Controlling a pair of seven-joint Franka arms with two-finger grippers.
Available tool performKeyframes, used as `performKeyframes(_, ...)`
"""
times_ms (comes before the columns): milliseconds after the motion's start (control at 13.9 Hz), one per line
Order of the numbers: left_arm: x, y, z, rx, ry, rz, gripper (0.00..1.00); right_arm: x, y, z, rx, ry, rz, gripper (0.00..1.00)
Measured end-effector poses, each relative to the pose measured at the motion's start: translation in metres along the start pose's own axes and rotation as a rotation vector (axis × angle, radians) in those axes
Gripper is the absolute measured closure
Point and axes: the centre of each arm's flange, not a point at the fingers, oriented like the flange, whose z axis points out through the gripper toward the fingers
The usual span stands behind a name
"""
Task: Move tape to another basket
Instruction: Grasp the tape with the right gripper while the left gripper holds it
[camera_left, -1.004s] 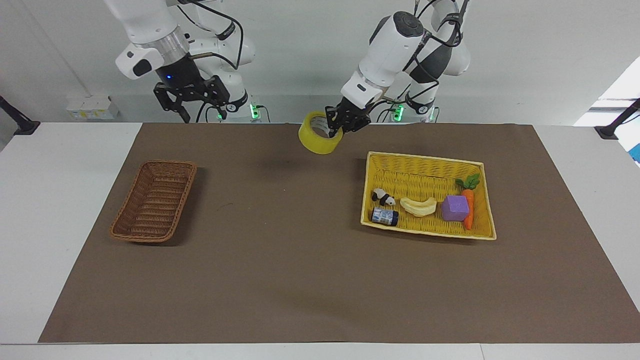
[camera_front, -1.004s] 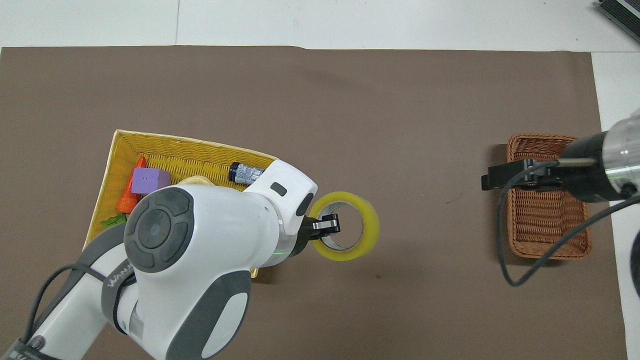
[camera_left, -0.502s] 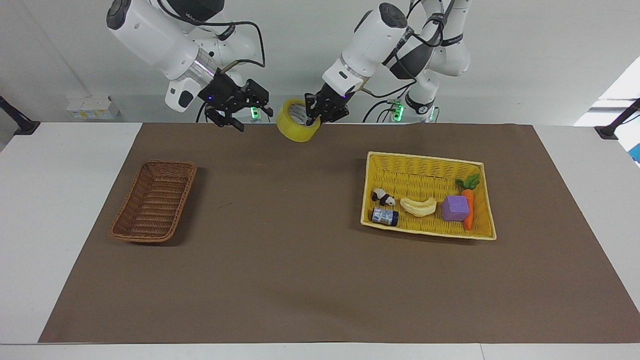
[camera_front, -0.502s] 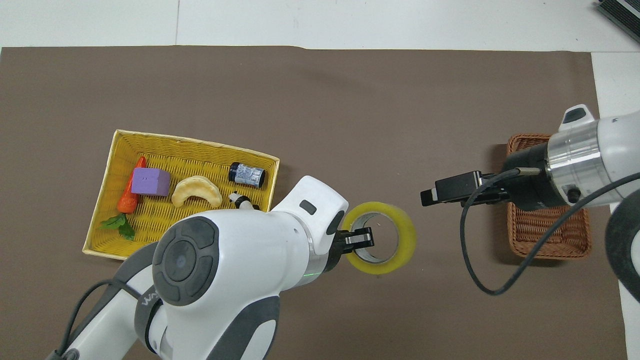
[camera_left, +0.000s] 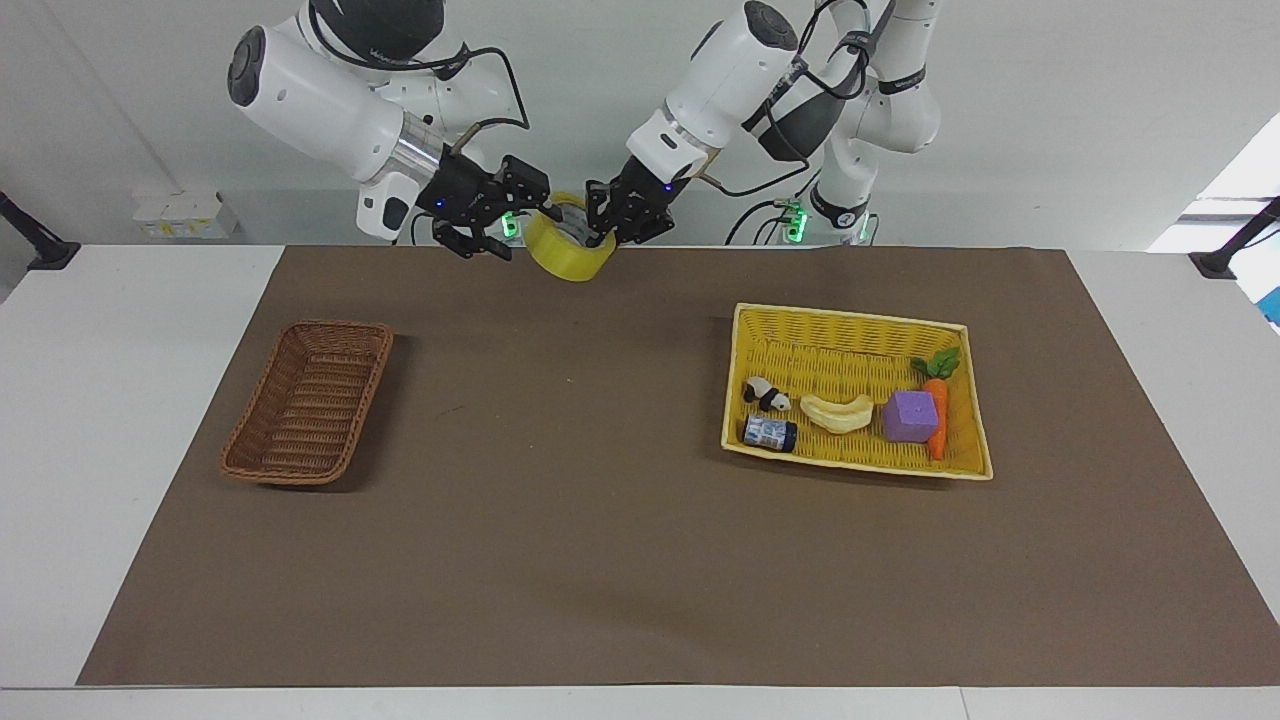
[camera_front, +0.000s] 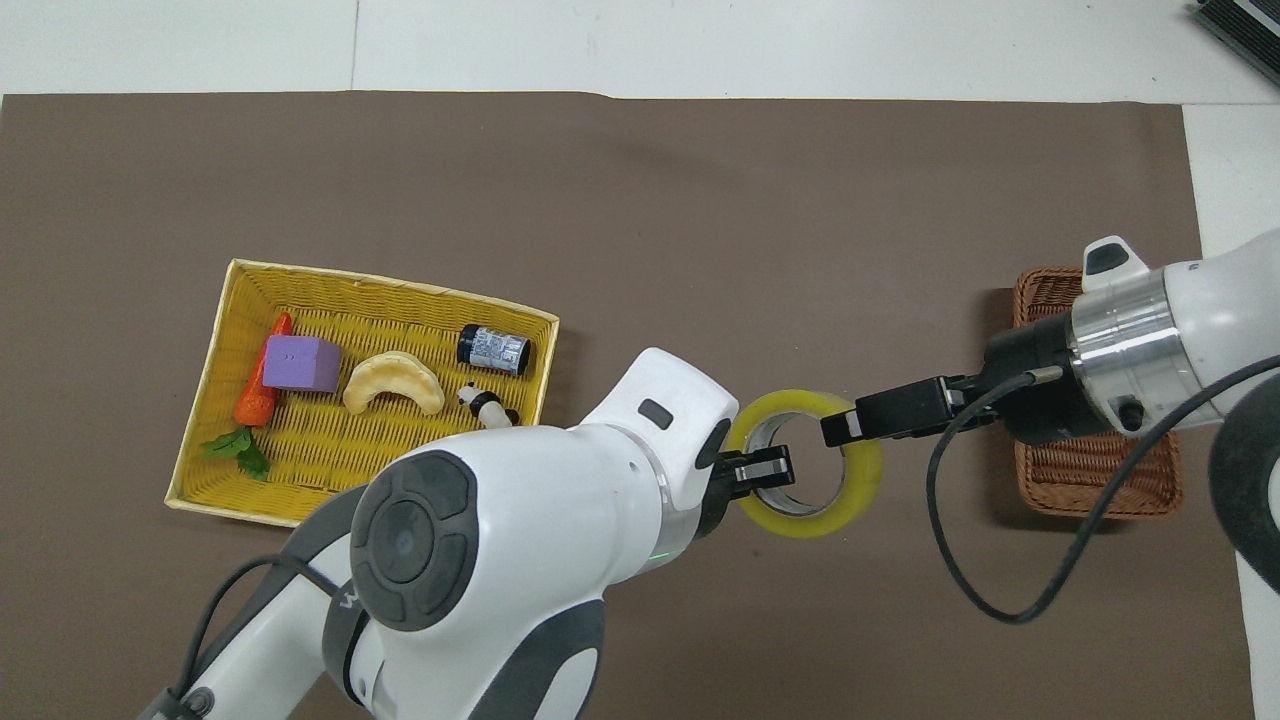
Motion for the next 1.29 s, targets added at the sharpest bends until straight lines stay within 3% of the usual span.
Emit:
performKeyframes(215, 0.002, 0.011, 0.004, -0.035, 0.026, -0.002, 0.78, -0.001, 0.0, 0.0, 0.0, 0.0, -0.017, 0.0)
performKeyframes(359, 0.001, 0.017, 0.003, -0.062, 0.046, -0.007, 0.78, -0.001, 0.002, -0.001, 0.001, 0.001, -0.065, 0.05)
performKeyframes(430, 0.0, 0.019, 0.002, -0.071, 0.051, -0.014, 0.78, -0.001, 0.005, -0.002, 0.0, 0.003, -0.066, 0.12)
performKeyframes(717, -0.003, 0.022, 0.003, -0.076, 0.049, -0.025, 0.78, -0.002, 0.005, -0.003, -0.005, 0.003, -0.031, 0.57)
performKeyframes(861, -0.002, 0.025, -0.002, -0.085, 0.056, -0.024, 0.65, -0.002, 0.007, -0.001, -0.01, -0.001, -0.022, 0.78)
performKeyframes(1076, 0.001, 0.024, -0.017, -0.078, 0.05, -0.033, 0.28, -0.002, 0.012, -0.001, -0.046, -0.007, -0.02, 0.99)
performKeyframes(1219, 0.018, 0.011, -0.037, -0.063, 0.057, -0.073, 0.04, -0.002, 0.016, -0.001, -0.083, -0.01, -0.021, 1.0)
performKeyframes(1291, 0.029, 0.001, -0.045, -0.047, 0.057, -0.094, 0.0, -0.002, 0.019, -0.002, -0.096, -0.009, -0.019, 1.0)
